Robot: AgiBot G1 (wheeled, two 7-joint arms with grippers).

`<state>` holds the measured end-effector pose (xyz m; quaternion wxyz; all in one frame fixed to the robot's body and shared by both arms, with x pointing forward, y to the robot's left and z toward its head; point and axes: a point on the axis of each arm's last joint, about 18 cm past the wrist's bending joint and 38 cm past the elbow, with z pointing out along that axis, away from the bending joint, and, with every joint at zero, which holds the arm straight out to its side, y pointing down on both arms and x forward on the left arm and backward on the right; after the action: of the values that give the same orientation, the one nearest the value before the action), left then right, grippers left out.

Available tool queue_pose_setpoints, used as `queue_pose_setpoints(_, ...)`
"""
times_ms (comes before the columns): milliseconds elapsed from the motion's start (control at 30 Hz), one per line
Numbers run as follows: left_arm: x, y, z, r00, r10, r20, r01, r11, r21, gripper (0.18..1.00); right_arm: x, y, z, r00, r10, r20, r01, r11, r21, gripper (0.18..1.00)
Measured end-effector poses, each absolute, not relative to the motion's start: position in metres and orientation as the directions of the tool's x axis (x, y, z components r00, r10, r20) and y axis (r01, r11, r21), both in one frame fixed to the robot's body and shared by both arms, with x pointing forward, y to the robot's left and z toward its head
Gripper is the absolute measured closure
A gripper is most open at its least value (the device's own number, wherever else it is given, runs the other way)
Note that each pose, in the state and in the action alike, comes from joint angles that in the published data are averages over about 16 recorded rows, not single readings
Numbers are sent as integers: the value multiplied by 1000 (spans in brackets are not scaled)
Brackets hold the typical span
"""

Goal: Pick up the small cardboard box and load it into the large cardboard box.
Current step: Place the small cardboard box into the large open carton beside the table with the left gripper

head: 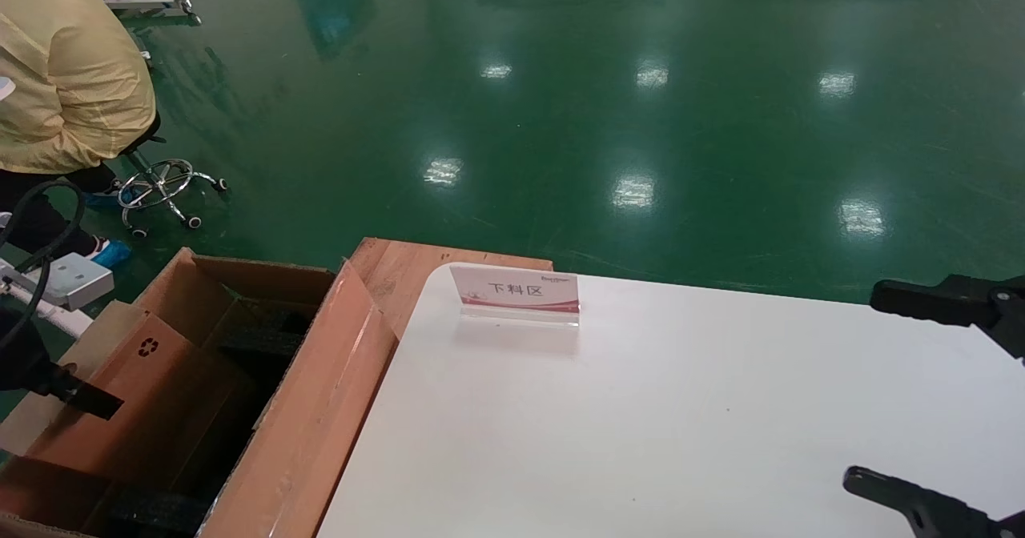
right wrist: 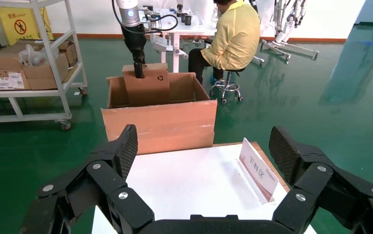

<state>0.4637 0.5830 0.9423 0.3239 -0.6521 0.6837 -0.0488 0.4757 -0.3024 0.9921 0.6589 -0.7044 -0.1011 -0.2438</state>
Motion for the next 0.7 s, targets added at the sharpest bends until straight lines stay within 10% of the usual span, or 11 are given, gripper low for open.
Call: queue_pose_setpoints(700,465,581,946,55,-921,-385,-854,156,-496,519,476,-302,992,861,-179,477,464,-111,-879,178)
